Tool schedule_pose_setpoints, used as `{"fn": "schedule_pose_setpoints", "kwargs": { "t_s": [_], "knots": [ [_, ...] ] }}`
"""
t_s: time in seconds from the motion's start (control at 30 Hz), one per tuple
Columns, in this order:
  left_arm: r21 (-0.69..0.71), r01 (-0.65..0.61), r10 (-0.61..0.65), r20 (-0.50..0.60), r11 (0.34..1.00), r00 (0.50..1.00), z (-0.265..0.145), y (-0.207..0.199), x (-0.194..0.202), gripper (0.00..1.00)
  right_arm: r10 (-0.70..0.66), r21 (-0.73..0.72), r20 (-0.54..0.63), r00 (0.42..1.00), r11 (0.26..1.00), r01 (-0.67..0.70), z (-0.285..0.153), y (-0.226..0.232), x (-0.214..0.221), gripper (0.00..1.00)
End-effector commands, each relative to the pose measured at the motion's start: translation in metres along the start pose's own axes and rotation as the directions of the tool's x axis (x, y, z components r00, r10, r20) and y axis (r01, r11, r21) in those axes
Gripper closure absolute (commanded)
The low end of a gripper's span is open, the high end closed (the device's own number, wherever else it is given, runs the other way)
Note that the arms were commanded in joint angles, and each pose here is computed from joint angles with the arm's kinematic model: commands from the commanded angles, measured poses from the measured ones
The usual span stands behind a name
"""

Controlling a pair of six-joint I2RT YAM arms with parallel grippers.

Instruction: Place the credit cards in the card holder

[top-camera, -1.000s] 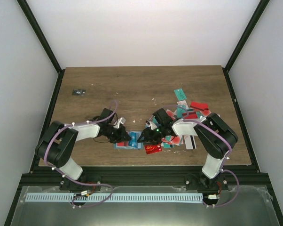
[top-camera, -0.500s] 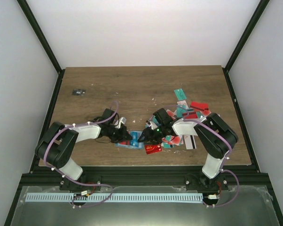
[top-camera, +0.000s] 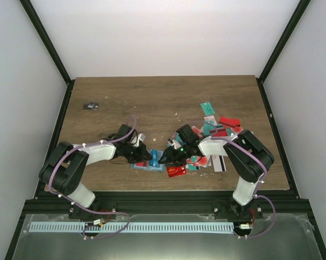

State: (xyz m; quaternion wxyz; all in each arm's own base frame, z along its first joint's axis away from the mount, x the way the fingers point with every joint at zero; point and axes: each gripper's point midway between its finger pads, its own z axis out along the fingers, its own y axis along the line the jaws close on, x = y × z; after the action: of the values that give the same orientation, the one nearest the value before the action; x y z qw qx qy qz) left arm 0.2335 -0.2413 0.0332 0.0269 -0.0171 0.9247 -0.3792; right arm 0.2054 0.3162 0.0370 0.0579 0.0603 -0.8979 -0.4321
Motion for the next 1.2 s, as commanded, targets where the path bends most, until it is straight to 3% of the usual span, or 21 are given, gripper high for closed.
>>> {"fn": "schedule_pose_setpoints", "kwargs": {
  "t_s": [0.0,0.87,1.07,1.17],
  "knots": [
    [-0.036,-0.005,0.005,0.001,0.999,1.000,0.007,0.010,0.003,0.96,-0.037,-0.029,-0.002,0.999,0.999,0.037,0.000,0.009,-0.003,0.52],
    [-0.025,-0.058,0.056,-0.084,0.998,0.995,0.022,0.006,0.011,0.95,-0.114,0.024,0.038,0.993,0.993,0.113,-0.004,0.025,-0.036,0.52],
    [-0.031,-0.049,0.047,-0.078,0.998,0.996,0.022,0.007,0.010,0.87,-0.130,0.023,0.046,0.990,0.991,0.129,-0.005,0.029,-0.043,0.52],
    [-0.056,-0.050,0.047,-0.067,0.997,0.997,0.018,0.008,0.009,0.74,-0.143,0.024,0.049,0.989,0.990,0.142,-0.010,0.033,-0.042,0.52]
  ]
}}
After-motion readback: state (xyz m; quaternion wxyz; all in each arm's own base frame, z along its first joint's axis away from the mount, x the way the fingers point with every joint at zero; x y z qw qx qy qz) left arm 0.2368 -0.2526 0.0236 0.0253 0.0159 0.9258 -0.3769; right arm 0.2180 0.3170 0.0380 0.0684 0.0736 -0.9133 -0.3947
